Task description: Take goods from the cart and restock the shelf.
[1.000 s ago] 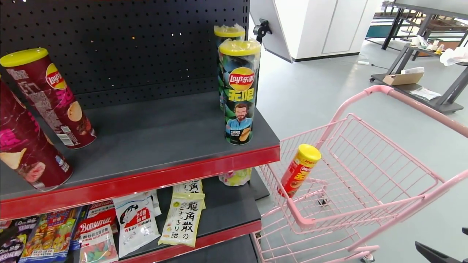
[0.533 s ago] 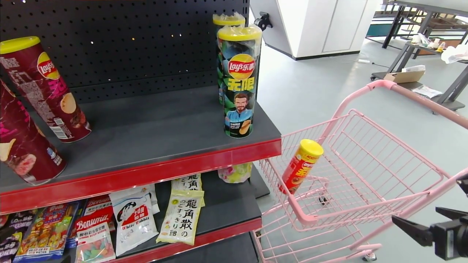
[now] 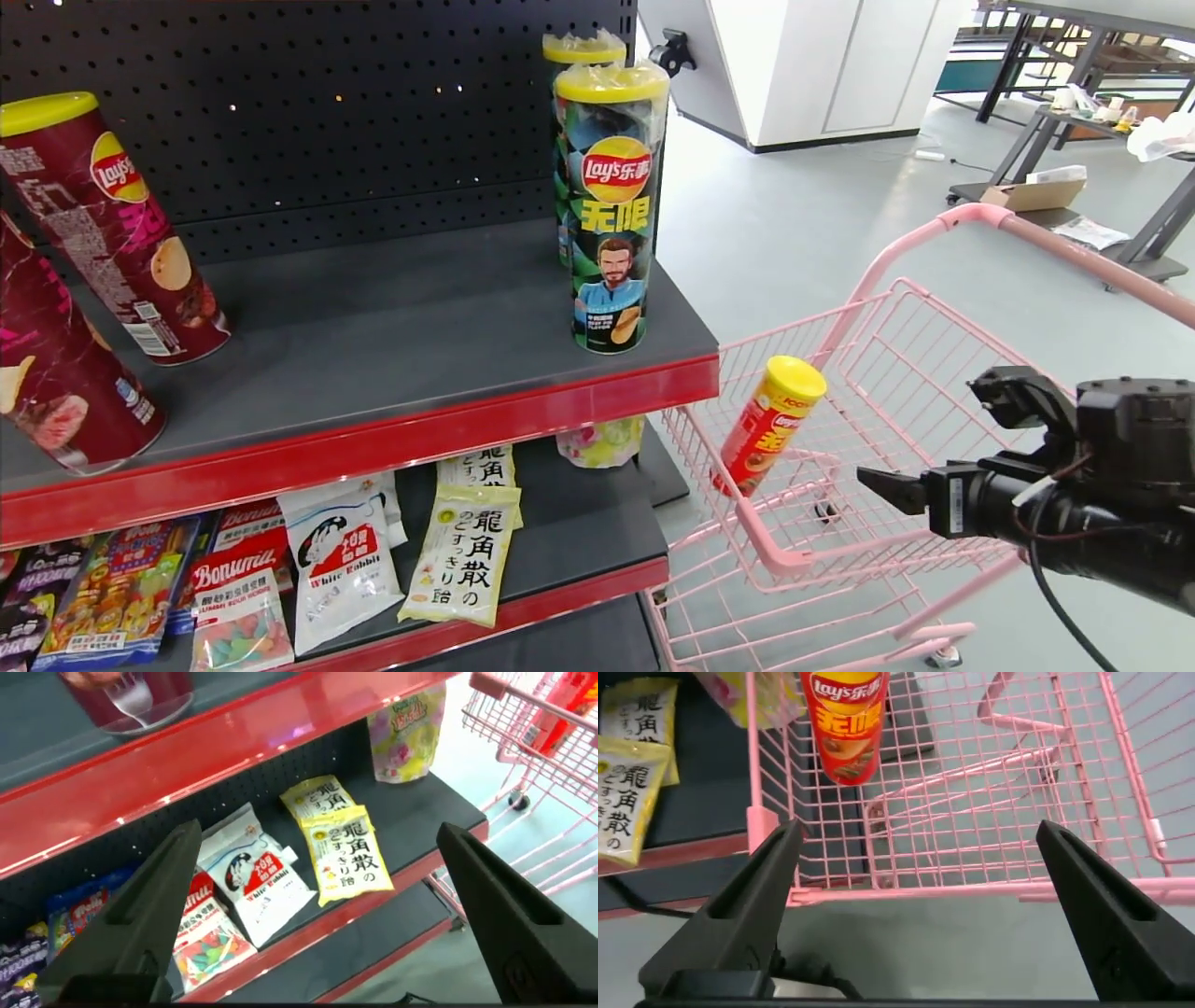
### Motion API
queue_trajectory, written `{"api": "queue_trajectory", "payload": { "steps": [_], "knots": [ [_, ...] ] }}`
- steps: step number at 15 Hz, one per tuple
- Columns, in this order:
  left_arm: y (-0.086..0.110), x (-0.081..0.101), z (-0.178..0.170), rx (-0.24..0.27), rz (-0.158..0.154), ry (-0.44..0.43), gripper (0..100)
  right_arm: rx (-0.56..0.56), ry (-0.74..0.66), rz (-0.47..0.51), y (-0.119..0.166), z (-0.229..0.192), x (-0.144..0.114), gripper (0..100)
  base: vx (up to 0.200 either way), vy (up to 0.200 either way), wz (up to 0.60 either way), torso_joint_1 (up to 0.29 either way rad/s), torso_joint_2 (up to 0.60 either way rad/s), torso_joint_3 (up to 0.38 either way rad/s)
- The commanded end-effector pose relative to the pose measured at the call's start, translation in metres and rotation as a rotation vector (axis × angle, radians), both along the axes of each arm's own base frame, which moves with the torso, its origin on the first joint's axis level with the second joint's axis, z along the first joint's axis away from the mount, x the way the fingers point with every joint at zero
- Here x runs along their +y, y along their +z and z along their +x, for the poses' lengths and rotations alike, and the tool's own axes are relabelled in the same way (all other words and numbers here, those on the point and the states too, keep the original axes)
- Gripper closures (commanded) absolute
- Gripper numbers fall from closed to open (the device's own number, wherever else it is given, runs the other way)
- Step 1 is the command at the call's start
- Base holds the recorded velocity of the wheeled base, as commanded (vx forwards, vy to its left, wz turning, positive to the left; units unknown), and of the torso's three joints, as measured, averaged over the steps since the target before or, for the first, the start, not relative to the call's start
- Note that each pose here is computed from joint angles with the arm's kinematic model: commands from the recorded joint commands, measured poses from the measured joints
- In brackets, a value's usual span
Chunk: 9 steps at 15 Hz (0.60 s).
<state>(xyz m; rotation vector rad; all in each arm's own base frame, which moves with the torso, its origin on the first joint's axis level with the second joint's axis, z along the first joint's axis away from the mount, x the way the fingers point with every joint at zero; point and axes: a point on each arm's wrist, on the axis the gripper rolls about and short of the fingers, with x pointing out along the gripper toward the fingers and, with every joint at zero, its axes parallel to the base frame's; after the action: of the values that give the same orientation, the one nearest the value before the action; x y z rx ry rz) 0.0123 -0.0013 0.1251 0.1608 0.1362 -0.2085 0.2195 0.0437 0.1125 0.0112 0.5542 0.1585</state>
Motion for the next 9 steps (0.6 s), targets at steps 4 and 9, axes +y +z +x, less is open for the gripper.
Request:
{"api": "queue_trajectory", "payload": {
  "steps": [4, 9],
  "knots": [
    [0.0, 0.0, -0.001, 0.011, -0.004, -0.019, 0, 0.027, 0.041, 0.097, -0.026, 0.056, 0.023, 0, 0.0, 0.0, 0.0, 0.0, 0.0, 0.0],
    [0.002, 0.0, 0.0, 0.016, -0.016, -0.017, 0, -0.023, 0.101, 0.144, -0.041, 0.085, 0.034, 0, 0.0, 0.0, 0.0, 0.0, 0.0, 0.0]
  ]
}}
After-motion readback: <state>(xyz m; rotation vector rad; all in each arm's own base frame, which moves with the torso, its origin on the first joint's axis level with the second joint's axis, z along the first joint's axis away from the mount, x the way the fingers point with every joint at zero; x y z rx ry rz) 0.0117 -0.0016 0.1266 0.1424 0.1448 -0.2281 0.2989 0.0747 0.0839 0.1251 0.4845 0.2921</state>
